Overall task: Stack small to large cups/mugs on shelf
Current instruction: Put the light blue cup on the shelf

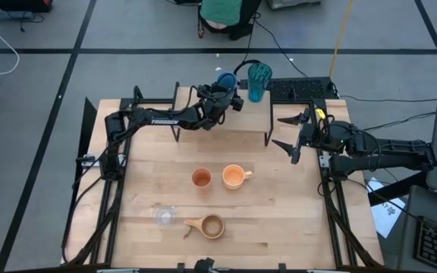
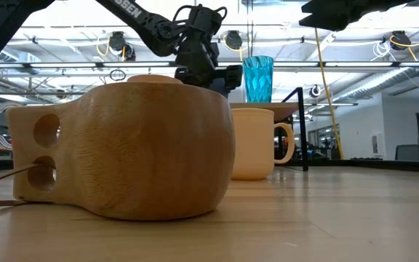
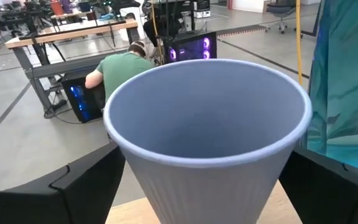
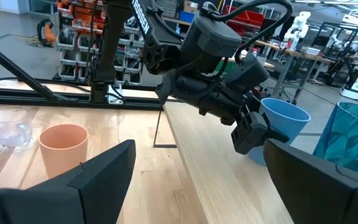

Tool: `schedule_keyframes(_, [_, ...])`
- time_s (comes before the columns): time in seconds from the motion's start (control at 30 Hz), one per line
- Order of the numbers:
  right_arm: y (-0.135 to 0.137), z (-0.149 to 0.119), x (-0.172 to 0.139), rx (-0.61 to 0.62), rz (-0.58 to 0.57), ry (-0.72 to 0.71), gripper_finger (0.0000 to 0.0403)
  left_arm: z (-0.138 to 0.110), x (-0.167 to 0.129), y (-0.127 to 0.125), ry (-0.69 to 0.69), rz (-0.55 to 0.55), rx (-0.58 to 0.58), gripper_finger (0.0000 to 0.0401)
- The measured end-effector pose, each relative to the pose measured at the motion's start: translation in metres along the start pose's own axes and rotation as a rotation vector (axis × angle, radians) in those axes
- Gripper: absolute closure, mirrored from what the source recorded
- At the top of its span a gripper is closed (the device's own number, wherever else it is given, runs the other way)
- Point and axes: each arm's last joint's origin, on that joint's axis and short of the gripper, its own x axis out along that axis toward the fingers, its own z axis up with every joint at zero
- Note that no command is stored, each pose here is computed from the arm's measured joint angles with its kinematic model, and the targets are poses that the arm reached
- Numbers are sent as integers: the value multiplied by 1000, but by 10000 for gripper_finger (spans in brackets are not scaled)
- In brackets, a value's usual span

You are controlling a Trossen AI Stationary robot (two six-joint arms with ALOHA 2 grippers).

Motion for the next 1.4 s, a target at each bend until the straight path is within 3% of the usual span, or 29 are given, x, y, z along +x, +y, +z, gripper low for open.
schedule_keyframes(1.4, [1, -1, 0, 10, 28, 4, 55, 0, -17, -13, -30, 51, 164, 1])
